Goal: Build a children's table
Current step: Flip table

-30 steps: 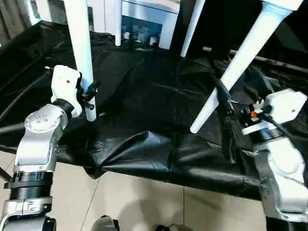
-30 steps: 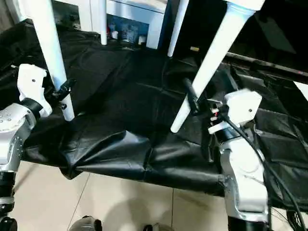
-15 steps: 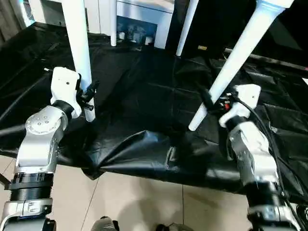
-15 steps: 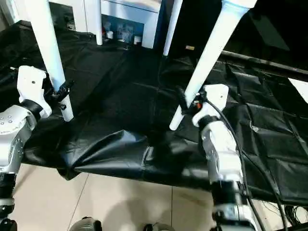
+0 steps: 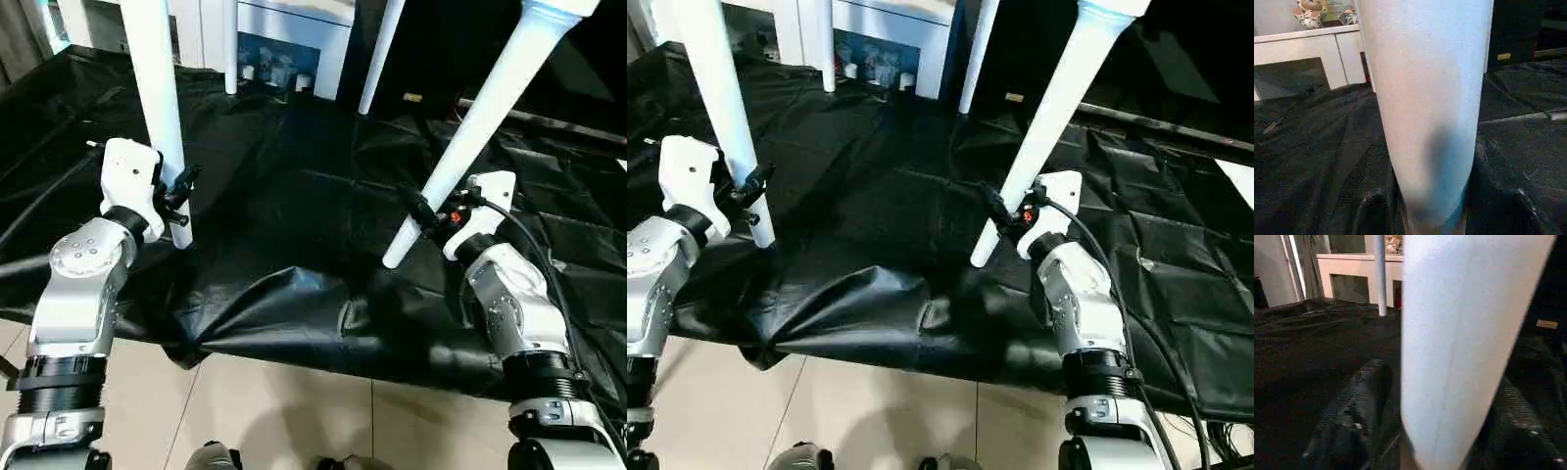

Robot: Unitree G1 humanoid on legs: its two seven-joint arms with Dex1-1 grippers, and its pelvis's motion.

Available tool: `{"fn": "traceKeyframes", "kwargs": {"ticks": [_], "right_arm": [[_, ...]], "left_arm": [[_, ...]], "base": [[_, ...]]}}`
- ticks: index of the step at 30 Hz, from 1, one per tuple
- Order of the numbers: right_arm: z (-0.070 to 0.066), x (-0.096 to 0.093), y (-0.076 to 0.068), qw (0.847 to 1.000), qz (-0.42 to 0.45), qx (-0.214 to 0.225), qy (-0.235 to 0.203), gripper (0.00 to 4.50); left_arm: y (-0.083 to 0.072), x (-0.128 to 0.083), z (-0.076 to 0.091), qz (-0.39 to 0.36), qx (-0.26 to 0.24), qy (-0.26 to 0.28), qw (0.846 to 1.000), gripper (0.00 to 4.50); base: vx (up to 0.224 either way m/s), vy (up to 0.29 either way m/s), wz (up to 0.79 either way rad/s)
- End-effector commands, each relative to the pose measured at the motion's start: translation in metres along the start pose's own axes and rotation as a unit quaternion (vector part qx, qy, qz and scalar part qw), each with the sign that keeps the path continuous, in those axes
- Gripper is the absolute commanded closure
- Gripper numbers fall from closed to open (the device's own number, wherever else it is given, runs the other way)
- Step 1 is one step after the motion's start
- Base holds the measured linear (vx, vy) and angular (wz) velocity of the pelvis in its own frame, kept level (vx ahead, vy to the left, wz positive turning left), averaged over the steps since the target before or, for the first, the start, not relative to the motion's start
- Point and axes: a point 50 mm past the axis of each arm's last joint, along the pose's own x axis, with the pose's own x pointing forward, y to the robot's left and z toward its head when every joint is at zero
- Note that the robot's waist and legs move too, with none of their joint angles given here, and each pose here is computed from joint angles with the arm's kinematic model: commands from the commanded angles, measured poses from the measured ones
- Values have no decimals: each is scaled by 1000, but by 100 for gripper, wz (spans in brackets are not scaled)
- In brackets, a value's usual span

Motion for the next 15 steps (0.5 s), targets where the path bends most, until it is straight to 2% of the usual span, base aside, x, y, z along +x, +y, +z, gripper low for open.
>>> {"fn": "traceKeyframes", "kwargs": {"ticks": [1,5,9,10,15], "right_arm": [[-2,-4,5,999,33,-23,8,235],[-4,-20,9,998,43,-39,12,266],[-9,-34,20,997,61,-46,18,291],[-9,-41,26,997,62,-47,16,291],[-7,-52,34,997,54,-52,12,296]], "left_arm": [[-9,-5,-17,-25,32,46,998,289],[-4,-14,-23,-17,39,56,998,289],[1,-20,-27,-13,48,66,997,289],[4,-23,-27,-11,50,69,996,289],[11,-31,-27,1,60,76,995,289]], "base": [[0,0,0],[0,0,0],[0,0,0],[0,0,0],[0,0,0]]}}
